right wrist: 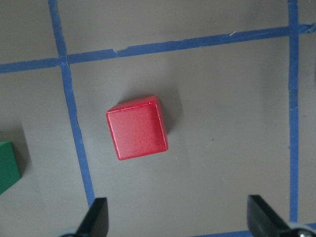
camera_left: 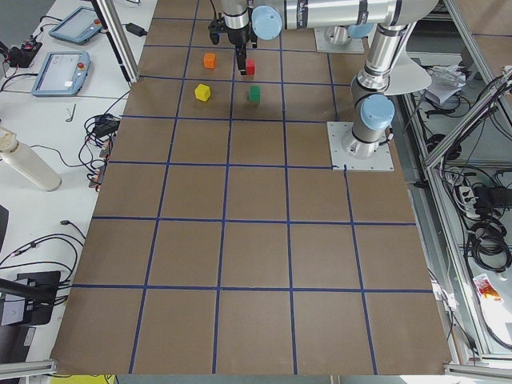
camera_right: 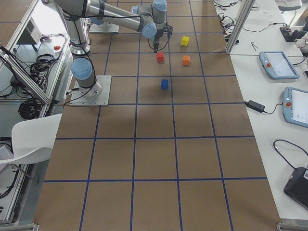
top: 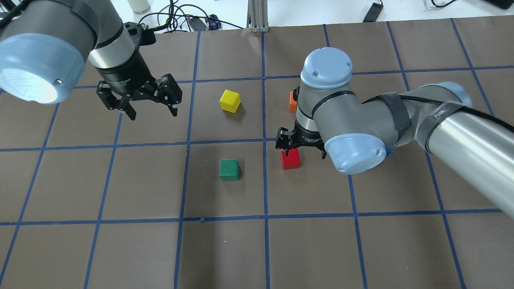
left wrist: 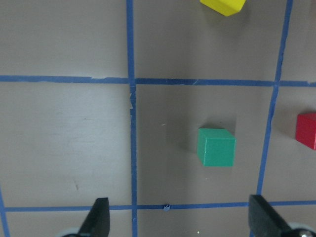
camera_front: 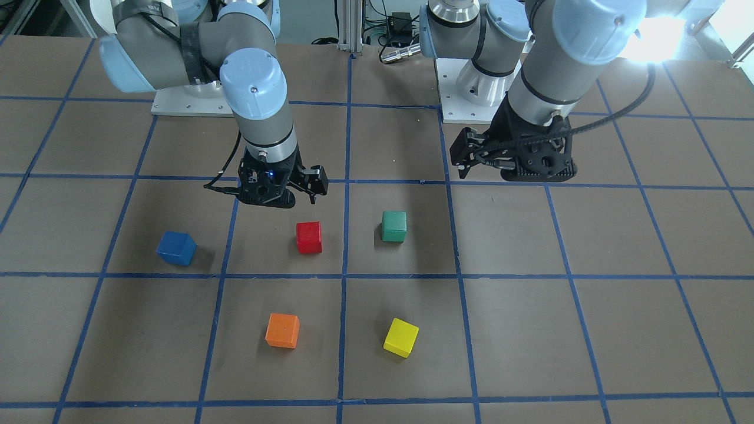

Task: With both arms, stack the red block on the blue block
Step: 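Lower the right gripper to the red cube while the left arm withdraws, then close the right gripper on the red cube and lift it, then carry the red cube with the right gripper over the blue cube, then lower the red cube onto the blue cube with the right gripper, then open the right gripper and raise it away from the stack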

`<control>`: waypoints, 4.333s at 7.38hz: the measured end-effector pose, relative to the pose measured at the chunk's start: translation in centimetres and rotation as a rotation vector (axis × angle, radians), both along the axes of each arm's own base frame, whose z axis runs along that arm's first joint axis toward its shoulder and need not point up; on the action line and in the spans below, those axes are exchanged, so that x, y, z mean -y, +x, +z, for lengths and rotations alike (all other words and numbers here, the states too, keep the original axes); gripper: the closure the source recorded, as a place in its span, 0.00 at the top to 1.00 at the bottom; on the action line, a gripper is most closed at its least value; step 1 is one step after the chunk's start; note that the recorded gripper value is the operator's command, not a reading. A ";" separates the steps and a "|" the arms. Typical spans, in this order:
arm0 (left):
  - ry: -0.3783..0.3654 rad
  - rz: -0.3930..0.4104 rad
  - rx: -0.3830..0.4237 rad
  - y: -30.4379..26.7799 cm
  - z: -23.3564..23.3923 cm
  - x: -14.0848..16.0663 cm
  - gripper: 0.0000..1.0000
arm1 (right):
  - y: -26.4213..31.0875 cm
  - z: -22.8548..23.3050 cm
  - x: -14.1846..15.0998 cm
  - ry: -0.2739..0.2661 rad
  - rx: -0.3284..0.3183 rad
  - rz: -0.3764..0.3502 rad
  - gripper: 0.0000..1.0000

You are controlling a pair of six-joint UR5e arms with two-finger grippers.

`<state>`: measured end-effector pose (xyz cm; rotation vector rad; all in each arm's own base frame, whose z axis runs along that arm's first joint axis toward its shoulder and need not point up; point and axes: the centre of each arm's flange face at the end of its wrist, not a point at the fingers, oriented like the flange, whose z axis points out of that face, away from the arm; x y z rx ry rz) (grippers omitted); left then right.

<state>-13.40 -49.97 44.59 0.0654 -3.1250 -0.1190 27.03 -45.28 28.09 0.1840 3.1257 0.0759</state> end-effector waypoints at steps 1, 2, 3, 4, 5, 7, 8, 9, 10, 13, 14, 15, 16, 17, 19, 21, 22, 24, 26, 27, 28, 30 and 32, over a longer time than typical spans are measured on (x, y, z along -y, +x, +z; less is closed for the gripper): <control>-0.008 0.007 0.009 0.8 0.5 -0.3 1.00 | 1.0 -1.4 0.0 -0.003 -0.001 -0.002 1.00; -0.008 0.008 0.013 1.3 0.6 -0.4 1.00 | 1.9 -2.8 0.4 -0.014 0.001 0.002 1.00; -0.004 0.005 0.013 1.4 0.4 -0.5 1.00 | 2.7 -4.5 1.0 -0.033 0.004 0.010 1.00; 0.001 0.004 0.011 1.4 0.1 -0.6 1.00 | 2.9 -6.1 1.6 -0.041 -0.009 0.021 1.00; 0.003 0.004 0.010 1.4 0.0 -0.7 1.00 | 2.9 -7.2 1.9 -0.041 -0.026 0.050 0.97; 0.005 0.006 0.008 1.4 -0.2 -0.7 1.00 | 2.9 -8.1 1.9 -0.031 -0.038 0.114 0.35; 0.005 0.005 0.008 1.4 -0.2 -0.7 1.00 | 2.8 -8.4 1.9 -0.025 -0.041 0.141 0.24; 0.004 0.004 0.008 1.4 -0.2 -0.7 1.00 | 2.5 -8.4 2.0 -0.021 -0.053 0.161 0.18; 0.004 0.005 0.008 1.4 -0.2 -0.7 1.00 | 1.8 -8.0 2.2 -0.017 -0.083 0.172 0.15; 0.002 0.005 0.009 1.5 -0.1 -0.7 1.00 | -5.3 -3.7 3.1 0.048 -0.133 0.151 0.12; 0.002 0.004 0.011 1.5 -0.1 -0.7 1.00 | -8.8 -2.0 3.7 0.054 -0.128 0.141 0.08; 0.001 0.004 0.013 1.5 0.0 -0.7 1.00 | -12.0 -0.9 4.2 0.051 -0.127 0.125 0.07; 0.001 0.004 0.014 1.6 0.0 -0.7 1.00 | -14.8 -0.6 4.6 0.043 -0.124 0.091 0.07; 0.003 0.002 0.016 1.6 -0.1 -0.7 1.00 | -17.7 -0.5 5.2 0.022 -0.118 0.057 0.07; 0.007 -0.002 0.016 1.5 -0.4 -0.6 1.00 | -22.0 -1.0 5.6 0.003 -0.092 0.028 0.07; 0.005 -0.004 0.017 1.5 -0.4 -0.6 1.00 | -23.1 -1.6 5.3 -0.001 -0.080 0.020 0.07; 0.004 -0.004 0.016 1.5 -0.4 -0.6 1.00 | -23.2 -1.8 5.3 0.001 -0.078 0.021 0.09; 0.006 -0.003 0.013 1.4 -0.5 -0.5 1.00 | -23.2 -2.1 5.2 0.005 -0.074 0.022 0.19; 0.009 -0.003 0.009 1.4 -0.6 -0.4 1.00 | -23.2 -2.6 5.2 0.015 -0.072 0.024 0.56; 0.008 -0.004 0.008 1.3 -0.6 -0.4 1.00 | -23.2 -3.0 5.3 0.022 -0.071 0.026 0.98; 0.007 -0.004 0.007 1.3 -0.6 -0.5 1.00 | -23.2 -3.3 5.4 0.028 -0.070 0.026 1.00; 0.008 -0.003 0.007 1.3 -0.6 -0.4 1.00 | -23.2 -3.5 5.6 0.025 -0.071 0.026 1.00; 0.008 -0.003 0.007 1.3 -0.6 -0.4 1.00 | -23.3 -2.7 5.9 0.005 -0.076 0.022 1.00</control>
